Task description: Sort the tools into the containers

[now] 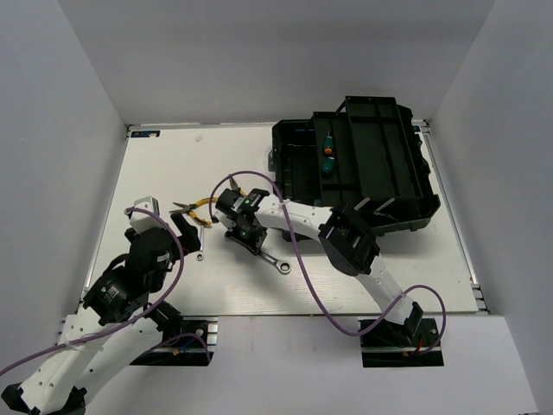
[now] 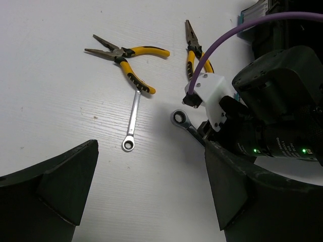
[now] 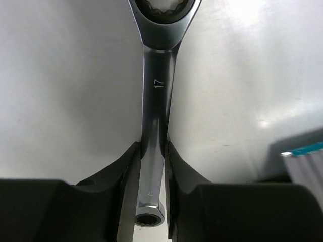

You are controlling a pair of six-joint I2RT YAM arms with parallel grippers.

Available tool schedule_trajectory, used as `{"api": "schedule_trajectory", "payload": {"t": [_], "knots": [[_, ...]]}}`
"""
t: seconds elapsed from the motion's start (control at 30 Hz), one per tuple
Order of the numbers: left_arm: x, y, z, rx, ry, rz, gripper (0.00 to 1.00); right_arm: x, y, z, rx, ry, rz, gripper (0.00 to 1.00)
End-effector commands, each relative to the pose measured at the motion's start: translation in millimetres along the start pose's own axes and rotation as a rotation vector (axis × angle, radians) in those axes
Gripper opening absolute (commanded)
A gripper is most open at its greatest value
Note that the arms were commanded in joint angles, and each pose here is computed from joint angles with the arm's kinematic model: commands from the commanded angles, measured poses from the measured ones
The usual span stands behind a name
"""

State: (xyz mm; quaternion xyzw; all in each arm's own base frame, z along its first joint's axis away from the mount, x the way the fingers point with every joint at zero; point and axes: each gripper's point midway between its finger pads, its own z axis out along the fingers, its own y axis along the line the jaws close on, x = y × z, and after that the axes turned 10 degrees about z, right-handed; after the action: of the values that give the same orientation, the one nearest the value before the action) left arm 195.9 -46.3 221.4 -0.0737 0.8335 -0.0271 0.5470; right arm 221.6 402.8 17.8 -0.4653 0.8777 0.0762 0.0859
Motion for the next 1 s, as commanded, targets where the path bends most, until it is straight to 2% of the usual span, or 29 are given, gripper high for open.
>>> {"api": "schedule_trajectory", "payload": {"t": [0.0, 0.17, 0.97], "knots": [[-0.6, -4.9, 1.6, 0.017, 0.002, 0.011, 0.96, 39.4, 35.5, 3.9, -0.169, 0.139, -0.008, 0.00], [0.6, -5.4, 2.9, 0.014, 0.008, 0.016, 0.96, 28.4, 37.1, -22.3, -0.183, 0.076, -0.023, 0.00], [4.6, -6.8, 7.1, 0.007, 0.022, 0.027, 0.95, -9.7, 24.9, -90.2, -0.155, -0.096, -0.044, 0.00]]}}
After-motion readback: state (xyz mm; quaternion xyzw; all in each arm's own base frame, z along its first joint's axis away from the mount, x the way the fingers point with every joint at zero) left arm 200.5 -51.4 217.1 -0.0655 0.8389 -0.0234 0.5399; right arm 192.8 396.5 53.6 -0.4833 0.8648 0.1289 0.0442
